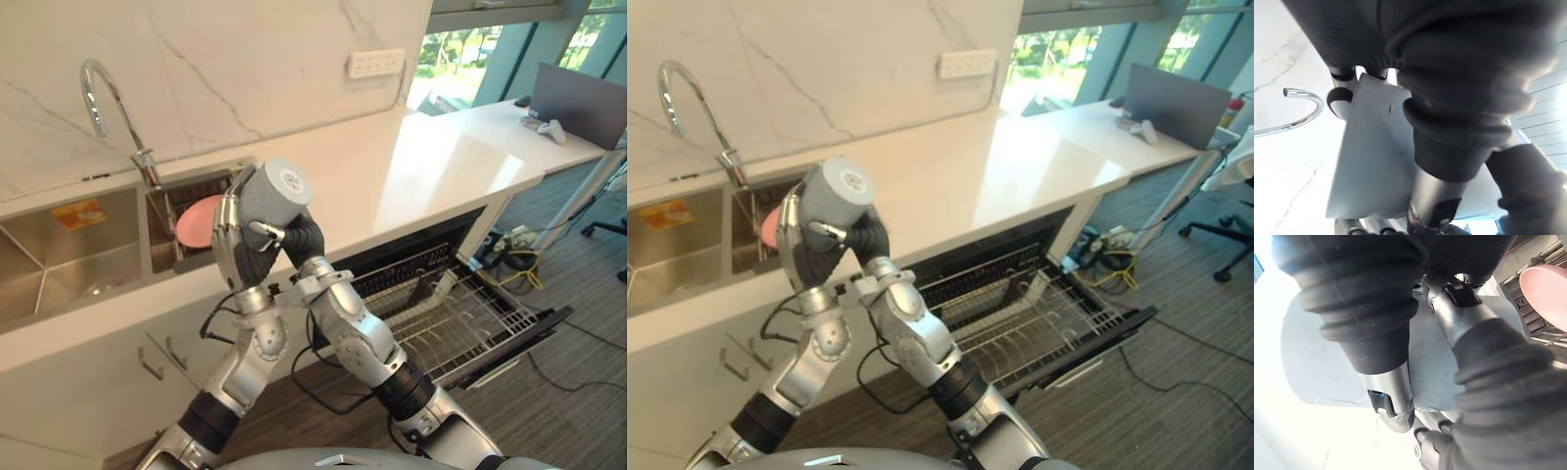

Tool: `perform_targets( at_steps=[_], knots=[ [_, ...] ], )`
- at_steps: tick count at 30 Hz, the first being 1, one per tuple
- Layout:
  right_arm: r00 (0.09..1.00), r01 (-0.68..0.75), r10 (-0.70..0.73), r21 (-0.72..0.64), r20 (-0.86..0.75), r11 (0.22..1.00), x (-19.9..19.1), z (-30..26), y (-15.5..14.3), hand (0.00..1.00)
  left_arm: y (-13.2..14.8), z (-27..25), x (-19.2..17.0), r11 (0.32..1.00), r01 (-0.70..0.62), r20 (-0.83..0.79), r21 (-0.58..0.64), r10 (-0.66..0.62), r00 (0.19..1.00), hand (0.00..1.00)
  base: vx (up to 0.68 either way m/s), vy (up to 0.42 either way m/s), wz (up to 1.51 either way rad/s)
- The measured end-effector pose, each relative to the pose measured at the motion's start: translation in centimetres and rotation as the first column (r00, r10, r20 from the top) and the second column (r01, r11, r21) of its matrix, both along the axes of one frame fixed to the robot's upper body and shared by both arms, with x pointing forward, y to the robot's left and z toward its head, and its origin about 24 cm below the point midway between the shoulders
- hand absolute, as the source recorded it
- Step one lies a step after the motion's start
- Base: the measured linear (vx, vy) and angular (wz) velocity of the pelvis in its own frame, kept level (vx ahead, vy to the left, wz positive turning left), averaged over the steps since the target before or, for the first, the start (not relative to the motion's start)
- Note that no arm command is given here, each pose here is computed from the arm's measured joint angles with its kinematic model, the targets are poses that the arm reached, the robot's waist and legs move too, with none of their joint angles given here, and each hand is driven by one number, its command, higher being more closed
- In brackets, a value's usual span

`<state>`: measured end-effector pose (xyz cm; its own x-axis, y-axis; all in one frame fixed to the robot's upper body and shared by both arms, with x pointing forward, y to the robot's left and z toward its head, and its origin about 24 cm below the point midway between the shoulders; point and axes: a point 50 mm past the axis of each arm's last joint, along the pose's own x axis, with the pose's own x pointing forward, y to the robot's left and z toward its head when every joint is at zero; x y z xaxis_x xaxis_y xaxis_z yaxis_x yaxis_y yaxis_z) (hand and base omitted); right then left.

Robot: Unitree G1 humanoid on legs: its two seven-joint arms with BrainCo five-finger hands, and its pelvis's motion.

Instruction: Walk over to the sink, pick up the cup, carry it to the dishwasher, place the cup inside the dishwasher, then close the dishwasher door

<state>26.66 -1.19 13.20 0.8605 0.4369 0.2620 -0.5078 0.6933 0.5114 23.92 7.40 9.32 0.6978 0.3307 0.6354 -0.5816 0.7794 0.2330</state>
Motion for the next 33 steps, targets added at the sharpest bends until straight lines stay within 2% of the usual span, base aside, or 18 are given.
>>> perform_targets(
  at_steps=[3,16,17,24,28,33],
  knots=[
    [1.0,-0.028,0.028,0.015,-0.004,0.999,0.2,0.2,-0.1,1.0,0.1,0.1,-0.3,1.0,-0.002,0.006,-0.01,0.002,1.0,1.0,0.0,0.0,0.0],
    [0.985,-0.13,0.153,0.254,-0.074,0.958,0.2,0.0,0.2,1.0,0.6,0.0,-1.4,1.0,0.02,0.064,0.02,-0.021,0.998,1.0,0.0,0.0,0.0],
    [0.983,-0.14,0.168,0.278,-0.076,0.95,0.2,0.0,0.2,1.0,0.6,0.0,-1.5,0.999,0.016,0.076,0.03,-0.019,0.997,0.0,0.0,0.0,0.0],
    [0.98,-0.153,0.188,0.37,-0.061,0.916,0.1,0.6,0.3,1.0,0.6,-0.6,-2.2,1.0,0.013,0.067,0.012,-0.013,0.998,0.0,0.0,0.0,0.0],
    [0.983,-0.143,0.178,0.435,-0.04,0.889,0.1,0.9,0.3,1.0,1.0,-1.3,-2.2,0.999,-0.044,0.057,-0.004,0.044,0.997,0.0,0.0,0.0,0.0],
    [0.986,-0.163,0.162,0.531,0.048,0.831,0.3,3.1,0.6,1.0,1.9,-4.2,-2.0,0.992,-0.119,-0.067,0.037,0.121,0.99,0.0,0.0,0.0,-0.05]
  ],
)
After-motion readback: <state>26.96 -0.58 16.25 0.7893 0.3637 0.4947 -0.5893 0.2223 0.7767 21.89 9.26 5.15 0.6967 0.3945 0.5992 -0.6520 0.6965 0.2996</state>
